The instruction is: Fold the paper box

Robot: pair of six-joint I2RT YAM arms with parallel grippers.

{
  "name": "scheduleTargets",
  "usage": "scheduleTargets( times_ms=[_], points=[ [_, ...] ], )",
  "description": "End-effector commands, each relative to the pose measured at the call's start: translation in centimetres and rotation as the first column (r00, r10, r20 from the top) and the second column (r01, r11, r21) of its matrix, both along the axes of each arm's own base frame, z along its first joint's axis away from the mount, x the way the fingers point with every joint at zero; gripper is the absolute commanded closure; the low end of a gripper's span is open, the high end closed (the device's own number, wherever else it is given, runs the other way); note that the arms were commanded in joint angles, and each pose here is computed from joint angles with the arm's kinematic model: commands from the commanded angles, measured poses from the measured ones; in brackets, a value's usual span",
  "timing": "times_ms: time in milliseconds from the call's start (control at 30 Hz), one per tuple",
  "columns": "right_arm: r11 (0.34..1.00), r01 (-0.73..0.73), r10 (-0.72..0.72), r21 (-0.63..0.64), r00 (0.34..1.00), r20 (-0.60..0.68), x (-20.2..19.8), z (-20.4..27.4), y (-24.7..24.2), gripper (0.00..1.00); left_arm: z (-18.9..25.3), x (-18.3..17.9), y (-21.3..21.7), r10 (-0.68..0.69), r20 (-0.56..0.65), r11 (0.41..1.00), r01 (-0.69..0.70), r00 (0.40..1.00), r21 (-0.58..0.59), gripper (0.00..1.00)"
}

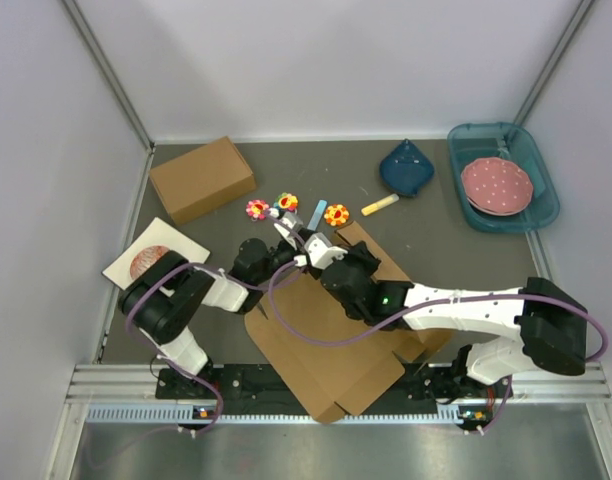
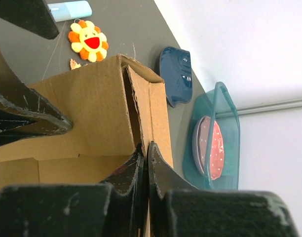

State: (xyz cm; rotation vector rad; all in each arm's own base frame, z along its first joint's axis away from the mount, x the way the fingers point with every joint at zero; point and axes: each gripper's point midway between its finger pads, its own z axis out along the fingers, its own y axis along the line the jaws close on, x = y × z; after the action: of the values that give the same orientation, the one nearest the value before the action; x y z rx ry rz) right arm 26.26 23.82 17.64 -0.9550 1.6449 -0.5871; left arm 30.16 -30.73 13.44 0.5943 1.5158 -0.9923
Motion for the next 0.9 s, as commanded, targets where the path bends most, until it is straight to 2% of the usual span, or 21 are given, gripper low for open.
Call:
scheduleTargets(
  times_ms=[0,433,567,700,867],
  points=[
    [0.970,-0.239,0.210,-0.055,0.926,-0.314,-4.3,-9.3,2.7,1.00,13.1,-1.5,1.6,0.066,0.380,0.956,0.051,0.923,-0.289,0.04],
    [0.968,-0.245,0.220,-0.045,0.924,-0.313,-4.5,-9.1,3.2,1.00,13.4,-2.1,1.7,0.025,0.375,0.952,0.092,0.927,-0.291,0.03],
    [0.964,-0.265,0.259,0.025,0.911,-0.322,-5.0,-8.4,3.8,1.00,13.1,-2.8,1.7,-0.032,0.353,0.948,0.140,0.935,-0.286,0.03],
    [0.958,-0.278,0.285,0.067,0.906,-0.313,-5.3,-7.6,4.1,1.00,12.6,-2.6,2.9,0.011,0.312,0.948,0.090,0.950,-0.306,0.03],
    [0.950,-0.290,0.311,0.112,0.896,-0.317,-5.6,-7.1,4.5,1.00,12.3,-2.8,3.4,0.023,0.317,0.951,0.077,0.948,-0.298,0.02]
  ],
)
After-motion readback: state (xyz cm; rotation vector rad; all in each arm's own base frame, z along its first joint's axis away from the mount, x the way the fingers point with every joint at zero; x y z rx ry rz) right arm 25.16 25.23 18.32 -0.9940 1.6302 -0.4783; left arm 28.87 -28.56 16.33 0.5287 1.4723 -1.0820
